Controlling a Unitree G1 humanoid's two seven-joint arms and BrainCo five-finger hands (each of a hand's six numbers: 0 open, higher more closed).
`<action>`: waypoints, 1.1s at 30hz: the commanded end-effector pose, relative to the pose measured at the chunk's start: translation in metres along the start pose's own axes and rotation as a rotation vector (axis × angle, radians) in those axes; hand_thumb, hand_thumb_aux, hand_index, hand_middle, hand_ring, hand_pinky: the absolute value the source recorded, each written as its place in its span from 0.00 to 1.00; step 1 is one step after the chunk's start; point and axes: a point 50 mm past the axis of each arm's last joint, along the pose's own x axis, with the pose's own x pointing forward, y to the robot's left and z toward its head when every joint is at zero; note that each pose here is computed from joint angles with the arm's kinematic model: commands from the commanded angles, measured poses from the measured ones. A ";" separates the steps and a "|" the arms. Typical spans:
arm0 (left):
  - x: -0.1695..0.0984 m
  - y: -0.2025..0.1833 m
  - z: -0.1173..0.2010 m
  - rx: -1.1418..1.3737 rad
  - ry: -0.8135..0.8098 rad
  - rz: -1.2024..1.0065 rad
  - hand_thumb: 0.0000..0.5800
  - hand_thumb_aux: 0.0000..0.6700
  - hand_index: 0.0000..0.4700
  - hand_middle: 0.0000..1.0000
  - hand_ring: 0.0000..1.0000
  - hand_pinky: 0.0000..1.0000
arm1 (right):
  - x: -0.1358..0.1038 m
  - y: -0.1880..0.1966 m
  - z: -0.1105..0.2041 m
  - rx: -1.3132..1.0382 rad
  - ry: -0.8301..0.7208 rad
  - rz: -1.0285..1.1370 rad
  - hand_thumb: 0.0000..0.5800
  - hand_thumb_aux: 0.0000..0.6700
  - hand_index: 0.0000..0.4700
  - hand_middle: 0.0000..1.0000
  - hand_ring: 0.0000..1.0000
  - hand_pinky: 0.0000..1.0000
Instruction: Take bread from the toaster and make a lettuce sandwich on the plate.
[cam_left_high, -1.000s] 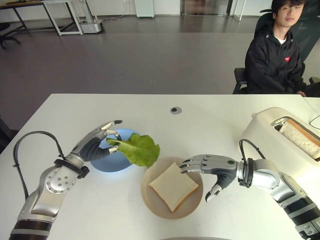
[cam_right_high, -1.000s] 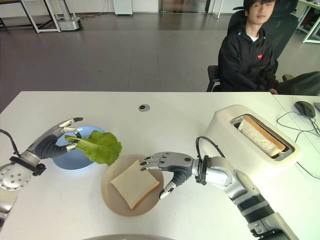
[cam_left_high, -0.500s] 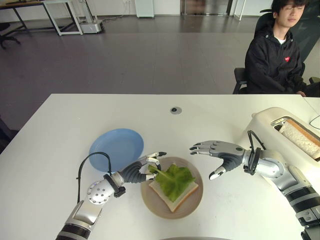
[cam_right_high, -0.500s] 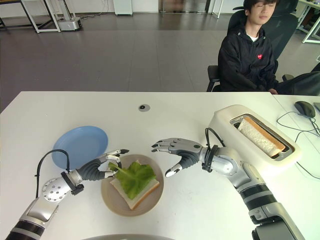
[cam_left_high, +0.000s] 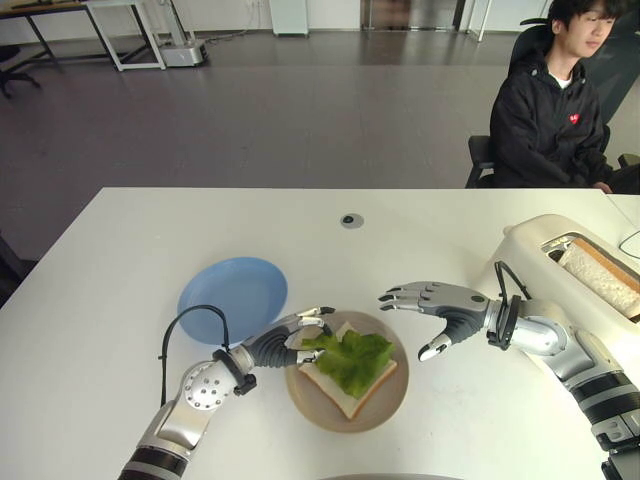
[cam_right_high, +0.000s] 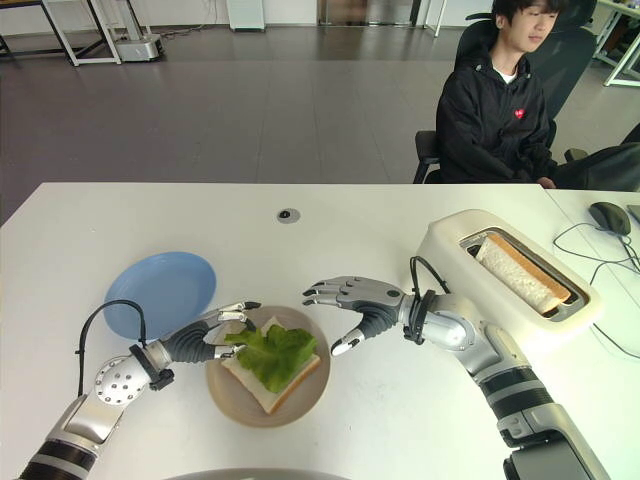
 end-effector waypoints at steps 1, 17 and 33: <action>-0.003 -0.005 -0.004 0.013 0.027 -0.039 0.00 0.00 0.00 0.00 0.00 0.00 | 0.000 -0.001 0.000 -0.012 -0.002 0.016 0.00 0.00 0.00 0.00 0.00 0.00; -0.023 0.050 0.044 0.008 -0.232 0.265 0.00 0.00 0.00 0.00 0.00 0.00 | -0.045 -0.072 0.027 -0.179 -0.021 -0.262 0.00 0.00 0.00 0.00 0.00 0.00; -0.029 0.069 0.058 -0.061 -0.372 0.397 0.00 0.00 0.00 0.00 0.00 0.00 | -0.185 -0.114 -0.019 -0.303 0.824 -0.261 0.00 0.00 0.00 0.00 0.00 0.00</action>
